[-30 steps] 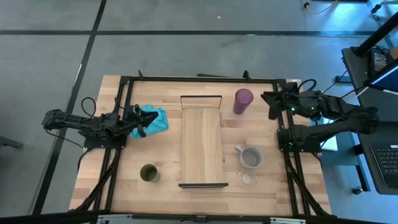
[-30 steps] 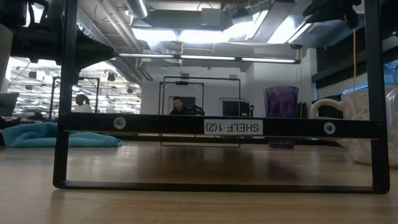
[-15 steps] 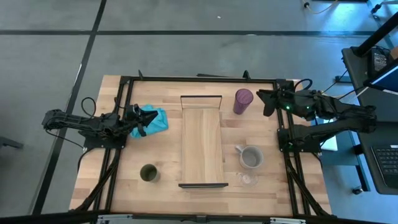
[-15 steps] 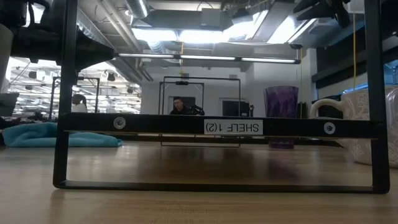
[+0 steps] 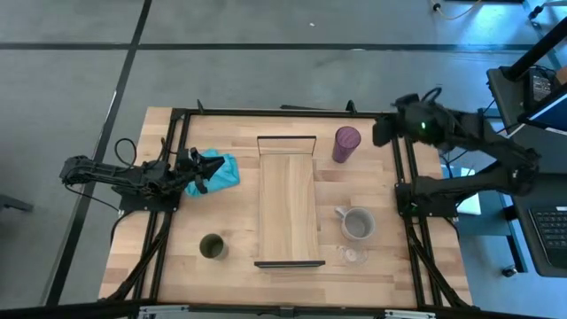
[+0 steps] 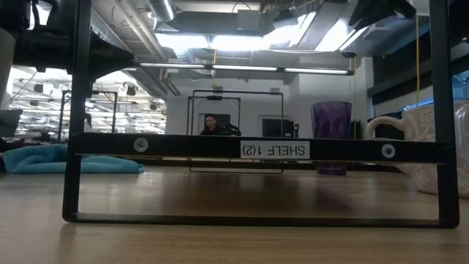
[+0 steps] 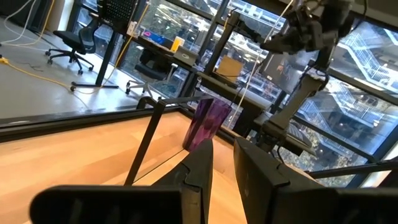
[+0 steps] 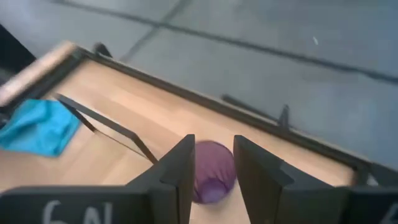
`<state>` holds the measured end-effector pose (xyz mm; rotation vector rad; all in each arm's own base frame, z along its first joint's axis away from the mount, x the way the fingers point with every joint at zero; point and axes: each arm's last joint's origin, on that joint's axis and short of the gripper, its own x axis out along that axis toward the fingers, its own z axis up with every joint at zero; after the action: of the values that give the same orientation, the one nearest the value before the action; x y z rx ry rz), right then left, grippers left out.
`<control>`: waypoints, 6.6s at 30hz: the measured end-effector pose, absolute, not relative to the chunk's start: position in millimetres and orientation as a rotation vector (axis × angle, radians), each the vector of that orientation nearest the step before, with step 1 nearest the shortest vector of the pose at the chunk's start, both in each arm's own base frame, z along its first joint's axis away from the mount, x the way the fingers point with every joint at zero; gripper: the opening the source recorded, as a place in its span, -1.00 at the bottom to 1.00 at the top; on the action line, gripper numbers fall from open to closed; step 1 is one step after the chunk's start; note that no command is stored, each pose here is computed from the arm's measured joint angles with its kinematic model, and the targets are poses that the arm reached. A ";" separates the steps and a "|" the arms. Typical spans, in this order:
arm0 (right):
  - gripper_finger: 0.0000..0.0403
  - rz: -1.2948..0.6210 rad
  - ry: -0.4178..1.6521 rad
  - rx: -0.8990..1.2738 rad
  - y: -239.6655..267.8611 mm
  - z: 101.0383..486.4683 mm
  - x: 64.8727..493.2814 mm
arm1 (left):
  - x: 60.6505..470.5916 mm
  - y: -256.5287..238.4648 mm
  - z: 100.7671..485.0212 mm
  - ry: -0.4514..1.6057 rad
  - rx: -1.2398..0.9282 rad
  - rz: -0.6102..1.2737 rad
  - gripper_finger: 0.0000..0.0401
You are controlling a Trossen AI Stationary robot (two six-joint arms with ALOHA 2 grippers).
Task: Stack small to large cups/mugs on shelf
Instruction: Put the purple cup on the shelf
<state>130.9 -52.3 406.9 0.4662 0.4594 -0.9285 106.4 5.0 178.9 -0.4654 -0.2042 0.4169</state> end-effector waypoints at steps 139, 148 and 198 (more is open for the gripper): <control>-0.92 -0.402 1.196 0.560 -107.5 351.3 385.3 | 106.2 6.3 172.2 -0.147 -0.440 0.483 -0.70; -0.92 -0.419 1.241 0.503 -106.6 336.2 399.4 | 106.3 6.2 172.1 -0.146 -0.439 0.483 -0.70; -0.83 -0.439 1.240 0.505 -124.6 317.8 409.8 | 106.3 6.3 168.2 -0.106 -0.424 0.493 -0.70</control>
<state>409.8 -124.6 317.8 0.5052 1.2398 -0.4389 106.3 6.3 168.2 -0.4236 -0.1061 0.4927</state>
